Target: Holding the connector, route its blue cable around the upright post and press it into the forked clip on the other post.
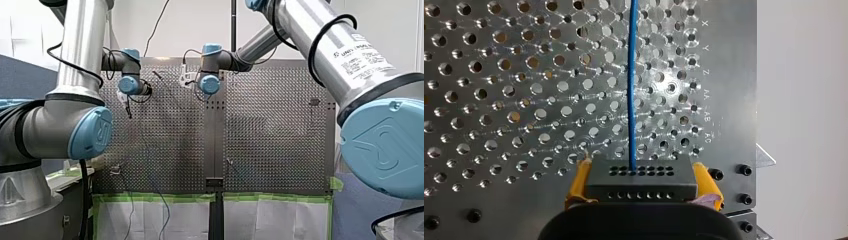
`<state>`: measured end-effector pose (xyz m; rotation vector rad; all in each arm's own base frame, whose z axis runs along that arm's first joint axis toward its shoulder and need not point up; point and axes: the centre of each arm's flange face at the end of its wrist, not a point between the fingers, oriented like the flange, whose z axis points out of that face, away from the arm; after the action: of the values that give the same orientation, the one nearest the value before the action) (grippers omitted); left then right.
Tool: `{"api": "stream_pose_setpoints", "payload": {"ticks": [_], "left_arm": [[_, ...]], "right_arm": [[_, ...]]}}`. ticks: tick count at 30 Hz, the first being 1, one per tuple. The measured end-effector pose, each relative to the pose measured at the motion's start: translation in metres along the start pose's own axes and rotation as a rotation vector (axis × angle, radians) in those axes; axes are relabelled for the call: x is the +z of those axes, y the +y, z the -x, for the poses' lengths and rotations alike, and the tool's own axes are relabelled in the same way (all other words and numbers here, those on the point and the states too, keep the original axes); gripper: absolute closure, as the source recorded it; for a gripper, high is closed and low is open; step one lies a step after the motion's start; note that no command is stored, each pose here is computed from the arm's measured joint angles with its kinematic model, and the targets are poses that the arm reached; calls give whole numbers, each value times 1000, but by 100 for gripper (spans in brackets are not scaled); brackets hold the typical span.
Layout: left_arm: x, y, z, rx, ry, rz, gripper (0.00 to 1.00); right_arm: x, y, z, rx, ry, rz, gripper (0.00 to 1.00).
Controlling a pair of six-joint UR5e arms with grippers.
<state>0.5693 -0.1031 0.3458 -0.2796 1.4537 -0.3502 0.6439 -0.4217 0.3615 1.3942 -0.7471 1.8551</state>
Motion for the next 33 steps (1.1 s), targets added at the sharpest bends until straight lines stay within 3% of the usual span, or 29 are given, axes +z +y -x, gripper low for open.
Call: {"api": "stream_pose_setpoints", "payload": {"ticks": [4, 6, 7, 9, 17, 27, 28, 30, 33], "left_arm": [[2, -3, 1, -5, -8, -38, 67], [1, -2, -1, -6, -4, -48, 53], [1, -1, -2, -6, -2, -46, 53], [-3, 3, -6, -7, 4, -33, 43], [-15, 21, -20, -43, 14, 48, 32], [-13, 40, -13, -78, -53, 132, 12], [-13, 41, -12, -76, -57, 135, 12], [-12, 42, -11, -67, -63, 135, 0], [-12, 42, -10, -44, -60, 126, 0]], "right_arm": [[0, 0, 1, 0, -4, 0, 100], [-1, 0, 1, -1, -7, -1, 100], [-1, 0, 1, -1, -9, -1, 100], [-1, 0, 1, -2, -11, -1, 100], [-1, 2, 3, -4, -20, 1, 100], [-3, 2, 7, -9, -40, 1, 100], [-4, 2, 7, -9, -43, 1, 100], [-4, 2, 8, -10, -47, 0, 100], [-5, 2, 9, -12, -55, 0, 100]]}}
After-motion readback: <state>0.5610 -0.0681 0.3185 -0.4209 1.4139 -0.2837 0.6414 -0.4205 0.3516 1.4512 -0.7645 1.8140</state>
